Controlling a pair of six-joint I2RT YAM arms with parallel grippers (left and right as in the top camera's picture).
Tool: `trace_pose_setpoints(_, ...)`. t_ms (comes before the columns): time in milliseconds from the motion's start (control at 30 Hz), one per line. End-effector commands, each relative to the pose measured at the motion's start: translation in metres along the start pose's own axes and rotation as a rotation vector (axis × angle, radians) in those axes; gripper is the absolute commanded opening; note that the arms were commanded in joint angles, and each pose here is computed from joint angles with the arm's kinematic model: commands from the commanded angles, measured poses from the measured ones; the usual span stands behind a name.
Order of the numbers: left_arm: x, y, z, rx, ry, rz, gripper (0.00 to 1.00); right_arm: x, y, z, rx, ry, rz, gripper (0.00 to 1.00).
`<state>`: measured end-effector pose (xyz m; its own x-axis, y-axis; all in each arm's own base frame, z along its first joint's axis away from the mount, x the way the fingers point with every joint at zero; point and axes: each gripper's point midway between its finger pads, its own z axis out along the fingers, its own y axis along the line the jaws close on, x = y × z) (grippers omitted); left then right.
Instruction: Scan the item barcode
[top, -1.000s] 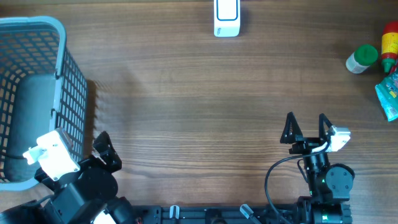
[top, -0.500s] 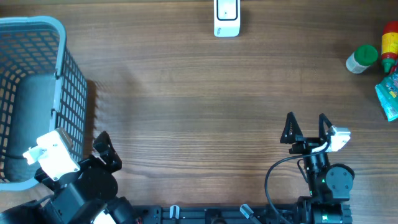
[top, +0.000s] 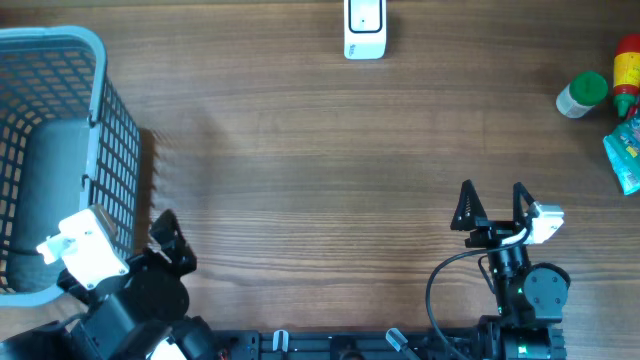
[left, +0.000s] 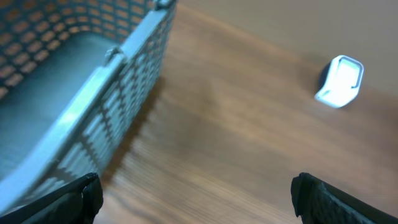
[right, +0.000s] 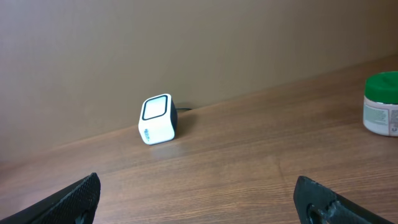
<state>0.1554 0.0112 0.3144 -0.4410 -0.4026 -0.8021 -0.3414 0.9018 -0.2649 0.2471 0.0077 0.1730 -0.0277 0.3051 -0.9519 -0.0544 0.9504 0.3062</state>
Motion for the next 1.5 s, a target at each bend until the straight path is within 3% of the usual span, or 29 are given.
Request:
trace_pose_setpoints(0, -0.018, -0.019, 0.002, 0.045, -0.076, -0.031, 1.0, -0.003, -0.001, -0.001, 0.007, -0.017, 0.006, 1.0)
trace_pose_setpoints(100, -0.034, -0.048, 0.005, 0.13, -0.135, 0.02, 1.0, -0.003, -0.001, -0.001, 0.007, -0.017, 0.006, 1.0)
trace_pose_setpoints(333, -0.068, -0.133, 0.007, 0.5, -0.302, 0.173, 1.0, -0.003, -0.001, -0.001, 0.007, -0.017, 0.006, 1.0)
trace_pose_setpoints(467, -0.07, -0.149, 0.011, 0.637, -0.395, 0.178, 1.0, -0.003, -0.001, -0.001, 0.007, -0.017, 0.006, 1.0)
trace_pose_setpoints(1067, 0.029, -0.057, 0.087, 0.589, -0.58, 0.064, 1.0, -0.003, -0.001, -0.001, 0.007, -0.017, 0.006, 1.0)
trace_pose_setpoints(1467, 0.08, -0.027, 0.141, 0.448, -0.47, 0.066, 1.0, -0.003, -0.001, -0.001, 0.007, -0.017, 0.006, 1.0)
